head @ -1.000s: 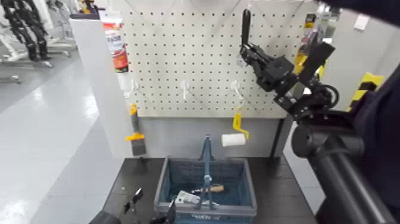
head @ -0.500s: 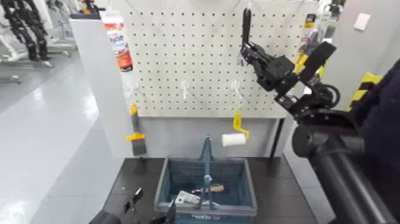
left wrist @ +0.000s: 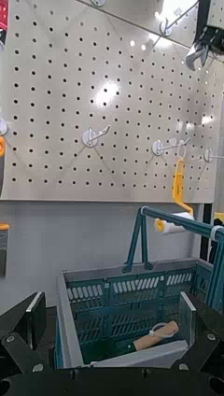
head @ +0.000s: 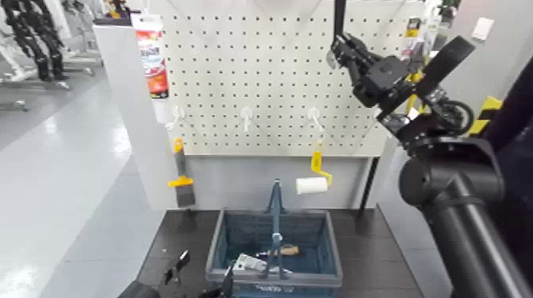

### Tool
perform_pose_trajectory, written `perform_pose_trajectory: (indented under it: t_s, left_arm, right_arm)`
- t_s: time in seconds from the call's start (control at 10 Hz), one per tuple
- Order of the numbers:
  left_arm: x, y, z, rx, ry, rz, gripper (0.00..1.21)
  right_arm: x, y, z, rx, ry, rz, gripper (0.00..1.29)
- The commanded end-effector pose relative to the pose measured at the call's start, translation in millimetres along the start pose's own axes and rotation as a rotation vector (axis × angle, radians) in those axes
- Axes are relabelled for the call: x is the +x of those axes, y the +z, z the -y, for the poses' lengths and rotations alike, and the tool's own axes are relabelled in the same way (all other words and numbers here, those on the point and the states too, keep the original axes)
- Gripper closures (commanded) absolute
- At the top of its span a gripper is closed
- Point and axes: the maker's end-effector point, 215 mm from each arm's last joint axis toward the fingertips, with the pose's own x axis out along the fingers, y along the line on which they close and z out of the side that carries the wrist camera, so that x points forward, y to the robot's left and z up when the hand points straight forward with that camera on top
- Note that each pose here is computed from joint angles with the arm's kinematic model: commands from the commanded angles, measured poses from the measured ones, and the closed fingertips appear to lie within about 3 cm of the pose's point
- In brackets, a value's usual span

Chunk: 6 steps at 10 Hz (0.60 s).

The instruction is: Put the black wrench into the crate.

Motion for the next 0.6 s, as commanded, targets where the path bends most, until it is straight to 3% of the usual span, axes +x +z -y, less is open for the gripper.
perform_pose_trajectory:
  t_s: [0.1, 0.6]
  left_arm:
    - [-0.7, -0.6, 0.1, 0.000, 0.000, -0.002, 0.21]
    - [-1.0, -0.7, 1.3, 0.001, -0.002, -0.002, 0.21]
  right_arm:
    - [-6.4, 26.9, -5.5, -0.034, -0.012, 0.024, 1.11]
    - [-31.6, -1.4, -56.2, 0.109, -0.012, -0.010, 1.11]
